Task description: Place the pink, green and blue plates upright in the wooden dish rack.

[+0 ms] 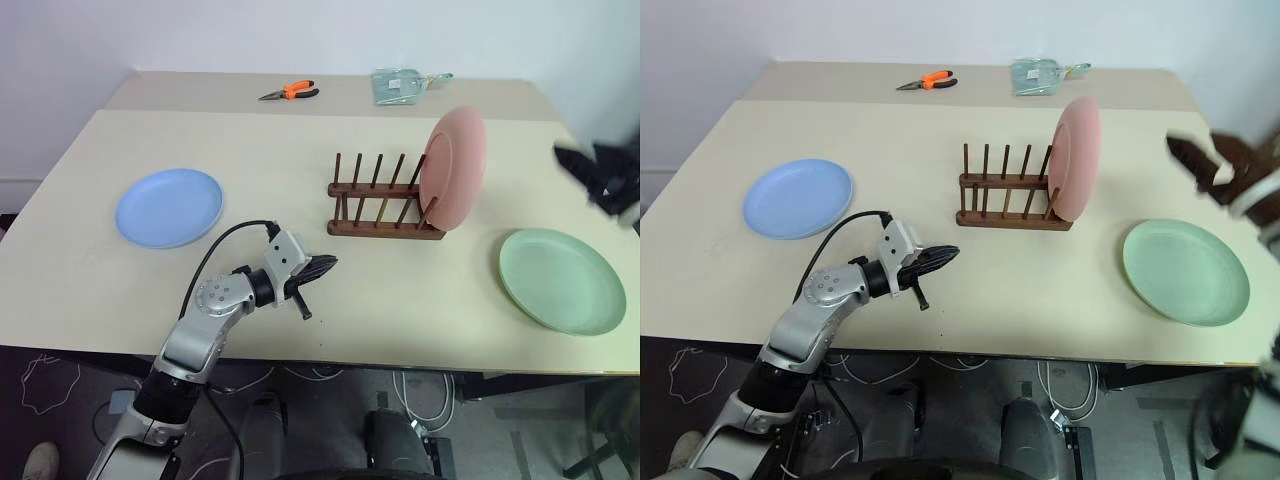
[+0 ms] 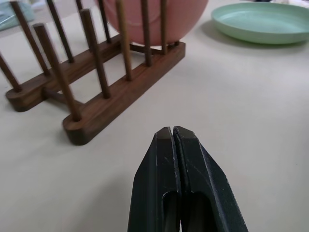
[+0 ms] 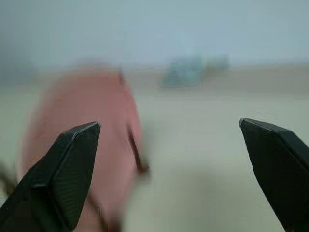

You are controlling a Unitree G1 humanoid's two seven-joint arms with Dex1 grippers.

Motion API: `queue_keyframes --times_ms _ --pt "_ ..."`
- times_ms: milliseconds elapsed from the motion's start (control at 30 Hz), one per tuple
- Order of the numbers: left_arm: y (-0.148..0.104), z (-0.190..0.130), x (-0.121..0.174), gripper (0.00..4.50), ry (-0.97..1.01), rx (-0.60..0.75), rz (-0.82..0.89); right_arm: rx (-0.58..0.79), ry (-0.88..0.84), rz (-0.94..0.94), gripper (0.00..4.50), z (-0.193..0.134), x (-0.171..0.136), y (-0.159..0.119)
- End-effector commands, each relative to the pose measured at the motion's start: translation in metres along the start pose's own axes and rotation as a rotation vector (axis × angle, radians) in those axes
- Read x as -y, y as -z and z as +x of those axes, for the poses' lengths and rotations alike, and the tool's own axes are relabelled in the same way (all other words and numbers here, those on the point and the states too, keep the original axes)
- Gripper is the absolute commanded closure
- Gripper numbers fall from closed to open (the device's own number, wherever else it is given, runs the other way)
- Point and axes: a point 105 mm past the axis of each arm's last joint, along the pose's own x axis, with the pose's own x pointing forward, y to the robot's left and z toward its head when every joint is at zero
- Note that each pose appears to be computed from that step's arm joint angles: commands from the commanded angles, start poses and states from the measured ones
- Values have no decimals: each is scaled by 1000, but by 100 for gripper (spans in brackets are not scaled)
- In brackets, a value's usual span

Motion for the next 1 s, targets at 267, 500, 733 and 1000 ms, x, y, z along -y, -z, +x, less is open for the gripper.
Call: queue_keyframes --times_ms 267,500,733,1000 --pt "-37 5 24 450 233 107 23 -419 97 -294 4 -20 -27 83" --pt "-30 8 24 450 230 75 41 -535 227 -334 133 -22 -12 108" --pt "-30 9 21 450 191 76 43 -517 216 -303 443 -12 -15 107" --pt "-28 7 17 450 156 71 52 -404 239 -418 443 3 -9 81"
